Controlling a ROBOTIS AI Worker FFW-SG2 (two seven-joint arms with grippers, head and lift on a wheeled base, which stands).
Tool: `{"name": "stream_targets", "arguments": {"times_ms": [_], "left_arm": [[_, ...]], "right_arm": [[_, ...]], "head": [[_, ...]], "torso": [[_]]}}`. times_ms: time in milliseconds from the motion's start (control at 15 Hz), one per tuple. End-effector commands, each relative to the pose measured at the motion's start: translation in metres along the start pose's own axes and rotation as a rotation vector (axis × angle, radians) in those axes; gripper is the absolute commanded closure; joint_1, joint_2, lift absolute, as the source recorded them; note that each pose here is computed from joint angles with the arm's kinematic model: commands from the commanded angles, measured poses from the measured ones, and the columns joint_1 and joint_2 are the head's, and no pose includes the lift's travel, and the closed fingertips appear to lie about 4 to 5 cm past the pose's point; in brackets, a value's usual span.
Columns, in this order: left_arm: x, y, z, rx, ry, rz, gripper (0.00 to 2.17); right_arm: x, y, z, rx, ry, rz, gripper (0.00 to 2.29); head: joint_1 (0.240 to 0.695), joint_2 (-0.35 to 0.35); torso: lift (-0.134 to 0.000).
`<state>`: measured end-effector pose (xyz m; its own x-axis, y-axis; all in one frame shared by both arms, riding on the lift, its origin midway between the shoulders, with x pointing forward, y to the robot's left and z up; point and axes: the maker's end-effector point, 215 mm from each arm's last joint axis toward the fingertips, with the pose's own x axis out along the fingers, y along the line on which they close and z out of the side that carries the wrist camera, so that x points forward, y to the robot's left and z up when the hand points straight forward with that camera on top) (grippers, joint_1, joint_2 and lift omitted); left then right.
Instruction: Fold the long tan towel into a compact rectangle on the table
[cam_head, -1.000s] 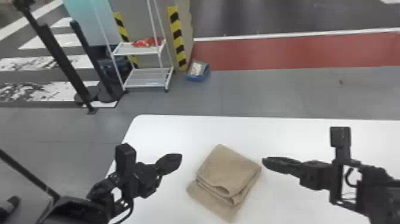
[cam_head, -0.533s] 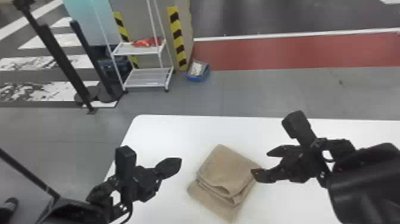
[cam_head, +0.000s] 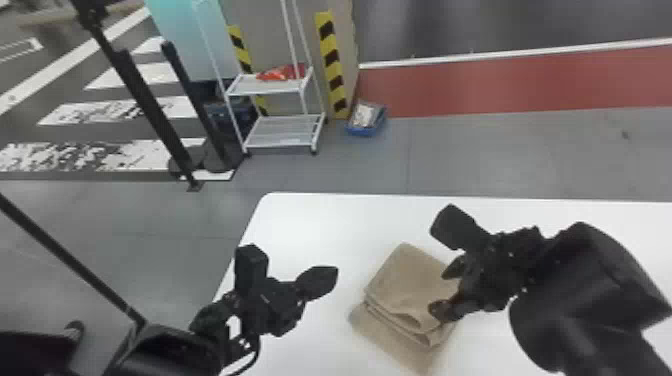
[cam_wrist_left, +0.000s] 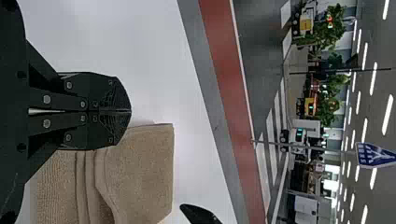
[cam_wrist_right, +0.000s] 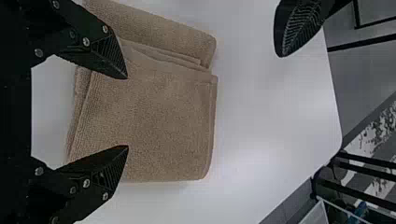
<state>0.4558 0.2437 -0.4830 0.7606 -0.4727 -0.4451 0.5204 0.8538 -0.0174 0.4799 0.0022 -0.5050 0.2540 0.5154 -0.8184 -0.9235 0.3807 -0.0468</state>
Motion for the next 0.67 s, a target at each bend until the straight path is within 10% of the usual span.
{"name": "stream_targets", "arguments": {"times_ms": [0,600], "left_arm": [[0.0,0.001,-0.006,-0.003,0.01,0.002,1.9],[0.006,0.01,-0.008,-0.007,0.011,0.011,1.9]], "right_arm": [[0.019,0.015,-0.014,-0.041,0.065,0.03,0.47],[0.022,0.04,0.011,-0.005,-0.019,0.107,0.47]], "head": [[0.695,0.279],[0.695,0.325]], "torso": [[0.0],[0.0]]}}
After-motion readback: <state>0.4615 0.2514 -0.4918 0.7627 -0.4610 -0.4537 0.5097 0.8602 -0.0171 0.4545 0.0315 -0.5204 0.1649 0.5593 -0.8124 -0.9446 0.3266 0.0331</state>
